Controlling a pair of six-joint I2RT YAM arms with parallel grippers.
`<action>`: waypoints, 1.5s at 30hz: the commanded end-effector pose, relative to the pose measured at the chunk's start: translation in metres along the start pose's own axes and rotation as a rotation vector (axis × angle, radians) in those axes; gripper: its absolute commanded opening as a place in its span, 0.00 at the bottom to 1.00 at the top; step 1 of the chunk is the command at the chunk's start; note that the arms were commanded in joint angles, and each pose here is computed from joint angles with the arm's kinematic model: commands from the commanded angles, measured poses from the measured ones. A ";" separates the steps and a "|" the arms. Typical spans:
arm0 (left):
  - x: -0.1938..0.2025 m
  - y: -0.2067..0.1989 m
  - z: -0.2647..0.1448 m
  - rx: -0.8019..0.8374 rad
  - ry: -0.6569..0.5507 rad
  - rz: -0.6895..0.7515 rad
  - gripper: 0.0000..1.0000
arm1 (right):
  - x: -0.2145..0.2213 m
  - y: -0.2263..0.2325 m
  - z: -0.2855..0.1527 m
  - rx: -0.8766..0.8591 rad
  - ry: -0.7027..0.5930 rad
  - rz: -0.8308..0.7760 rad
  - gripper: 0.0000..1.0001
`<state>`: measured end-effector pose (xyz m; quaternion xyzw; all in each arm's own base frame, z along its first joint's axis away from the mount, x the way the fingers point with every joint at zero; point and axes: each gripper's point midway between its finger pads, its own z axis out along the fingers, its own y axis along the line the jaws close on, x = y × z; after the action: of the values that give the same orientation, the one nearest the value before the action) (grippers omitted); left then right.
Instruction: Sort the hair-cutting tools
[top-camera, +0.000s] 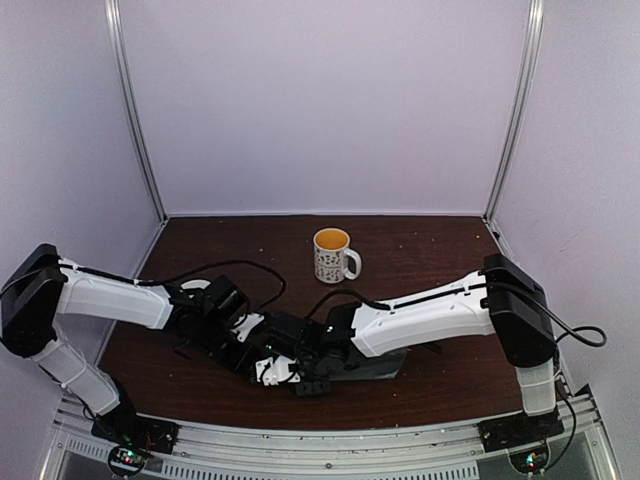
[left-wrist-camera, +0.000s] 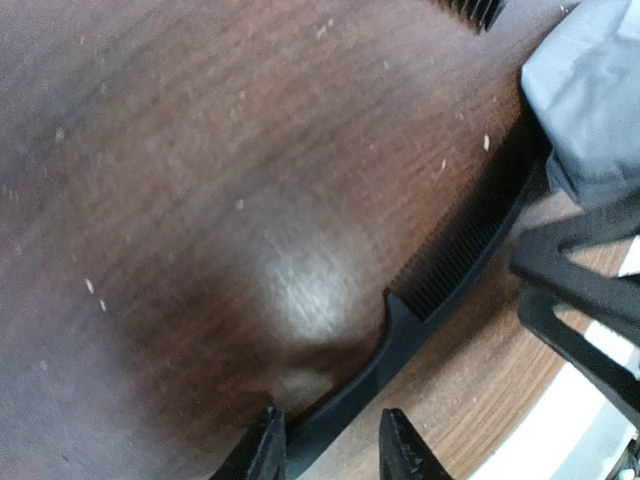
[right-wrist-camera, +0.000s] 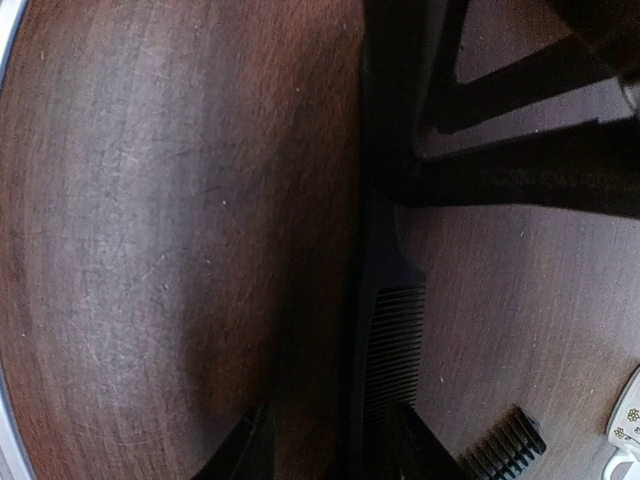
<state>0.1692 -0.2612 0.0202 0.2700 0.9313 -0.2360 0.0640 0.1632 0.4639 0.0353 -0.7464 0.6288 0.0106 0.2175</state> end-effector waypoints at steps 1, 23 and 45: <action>0.037 0.013 0.007 -0.046 0.079 -0.071 0.35 | 0.000 -0.010 0.011 0.024 0.000 -0.010 0.38; 0.062 0.011 0.014 -0.151 0.035 0.072 0.44 | 0.040 0.060 0.048 -0.295 0.011 -0.241 0.21; 0.017 -0.025 -0.045 -0.264 -0.331 0.326 0.43 | 0.031 0.054 -0.068 -0.182 -0.194 -0.362 0.31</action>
<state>0.1319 -0.2404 0.0638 0.3297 0.8919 -0.1623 0.2634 0.1166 0.4297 0.0318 -0.8554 0.4700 0.0849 0.2004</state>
